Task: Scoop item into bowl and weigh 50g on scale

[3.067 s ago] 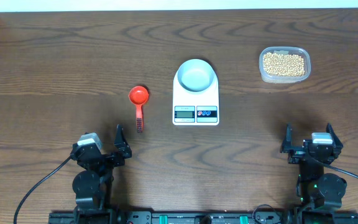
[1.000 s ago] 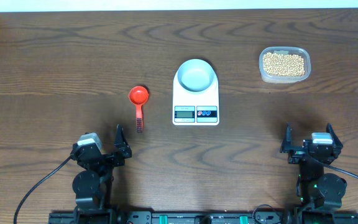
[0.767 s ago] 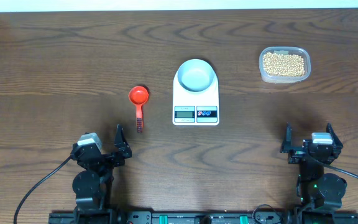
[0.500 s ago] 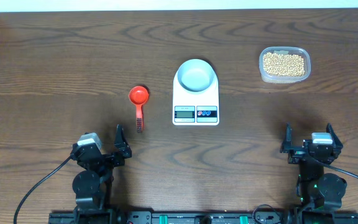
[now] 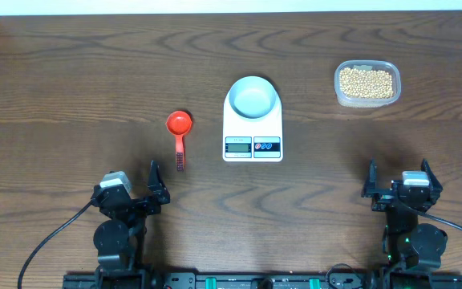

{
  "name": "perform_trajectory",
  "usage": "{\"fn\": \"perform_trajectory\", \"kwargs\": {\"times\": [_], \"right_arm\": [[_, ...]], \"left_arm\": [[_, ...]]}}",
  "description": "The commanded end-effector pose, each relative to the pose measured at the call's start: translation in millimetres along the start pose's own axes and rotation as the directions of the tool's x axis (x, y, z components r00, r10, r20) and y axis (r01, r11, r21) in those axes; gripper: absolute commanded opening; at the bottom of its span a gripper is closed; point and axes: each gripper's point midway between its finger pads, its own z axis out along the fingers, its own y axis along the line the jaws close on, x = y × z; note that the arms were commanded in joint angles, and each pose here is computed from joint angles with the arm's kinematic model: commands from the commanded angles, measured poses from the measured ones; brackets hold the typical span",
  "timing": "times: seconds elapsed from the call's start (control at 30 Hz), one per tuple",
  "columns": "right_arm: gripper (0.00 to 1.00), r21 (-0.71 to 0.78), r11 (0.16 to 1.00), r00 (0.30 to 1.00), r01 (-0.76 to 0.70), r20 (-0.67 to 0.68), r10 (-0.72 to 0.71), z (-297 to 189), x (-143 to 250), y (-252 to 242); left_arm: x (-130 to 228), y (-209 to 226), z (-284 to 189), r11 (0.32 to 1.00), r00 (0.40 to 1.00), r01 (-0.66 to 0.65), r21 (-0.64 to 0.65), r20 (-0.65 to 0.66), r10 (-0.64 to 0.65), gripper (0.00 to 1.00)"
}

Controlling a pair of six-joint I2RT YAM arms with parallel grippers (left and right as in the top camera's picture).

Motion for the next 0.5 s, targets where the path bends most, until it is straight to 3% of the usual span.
{"fn": "perform_trajectory", "kwargs": {"times": [0.0,0.47], "right_arm": [[0.99,0.002,1.0,1.0,0.011,-0.001,-0.011,-0.2,0.8,-1.0],[0.99,0.002,1.0,1.0,0.011,-0.002,-0.011,-0.2,0.9,-1.0]], "left_arm": [[17.1,5.9,2.5,1.0,0.998,0.007,-0.024,-0.057,-0.008,0.98],[21.4,9.7,3.8,0.999,0.997,0.004,-0.045,-0.077,-0.007,0.98]]}}
